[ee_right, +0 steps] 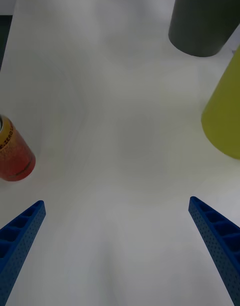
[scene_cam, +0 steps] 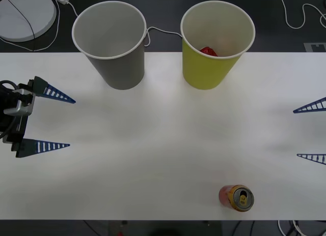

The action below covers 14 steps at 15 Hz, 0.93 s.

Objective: Put the can into the green bin and the plastic bottle into the gray bin

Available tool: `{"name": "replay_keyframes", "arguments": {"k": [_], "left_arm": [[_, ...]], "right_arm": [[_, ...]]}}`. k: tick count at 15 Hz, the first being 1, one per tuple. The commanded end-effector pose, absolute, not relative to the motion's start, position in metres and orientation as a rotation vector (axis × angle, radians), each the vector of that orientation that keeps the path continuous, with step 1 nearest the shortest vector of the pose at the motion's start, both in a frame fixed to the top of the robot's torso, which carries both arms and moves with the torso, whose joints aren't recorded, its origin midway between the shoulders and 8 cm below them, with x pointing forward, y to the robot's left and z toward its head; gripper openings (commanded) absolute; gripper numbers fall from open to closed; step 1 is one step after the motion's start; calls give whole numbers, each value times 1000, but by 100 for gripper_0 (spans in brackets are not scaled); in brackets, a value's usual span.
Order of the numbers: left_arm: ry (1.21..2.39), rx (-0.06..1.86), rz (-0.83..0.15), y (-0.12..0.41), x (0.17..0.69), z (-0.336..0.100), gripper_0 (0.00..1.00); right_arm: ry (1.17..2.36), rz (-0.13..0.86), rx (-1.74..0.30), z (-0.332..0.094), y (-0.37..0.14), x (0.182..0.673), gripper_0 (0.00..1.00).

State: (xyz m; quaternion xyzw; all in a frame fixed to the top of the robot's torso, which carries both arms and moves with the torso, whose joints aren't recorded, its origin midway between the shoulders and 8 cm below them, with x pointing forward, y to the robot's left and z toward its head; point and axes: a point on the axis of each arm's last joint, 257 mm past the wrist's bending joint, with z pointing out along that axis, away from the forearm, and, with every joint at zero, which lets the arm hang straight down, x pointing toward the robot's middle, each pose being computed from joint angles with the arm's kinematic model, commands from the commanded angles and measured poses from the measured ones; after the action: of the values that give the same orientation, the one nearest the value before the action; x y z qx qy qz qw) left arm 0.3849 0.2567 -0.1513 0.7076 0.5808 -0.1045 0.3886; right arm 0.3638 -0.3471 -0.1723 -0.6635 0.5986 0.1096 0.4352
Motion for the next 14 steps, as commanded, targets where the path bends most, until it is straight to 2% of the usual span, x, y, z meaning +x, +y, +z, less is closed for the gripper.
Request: {"name": "replay_keyframes", "arguments": {"k": [1,5,9,14], "left_arm": [[1477,1800,-266,257,385,-151,100],[1477,1800,-266,257,385,-151,100],[1477,1800,-266,257,385,-151,100],[1477,1800,-266,257,385,-151,100]], "right_arm": [[1466,286,-1664,-193,-359,360,100],[1460,356,-1657,-226,-372,345,100],[1428,332,-1689,-246,-384,338,100],[1351,347,-1727,-277,-384,320,100]]}}
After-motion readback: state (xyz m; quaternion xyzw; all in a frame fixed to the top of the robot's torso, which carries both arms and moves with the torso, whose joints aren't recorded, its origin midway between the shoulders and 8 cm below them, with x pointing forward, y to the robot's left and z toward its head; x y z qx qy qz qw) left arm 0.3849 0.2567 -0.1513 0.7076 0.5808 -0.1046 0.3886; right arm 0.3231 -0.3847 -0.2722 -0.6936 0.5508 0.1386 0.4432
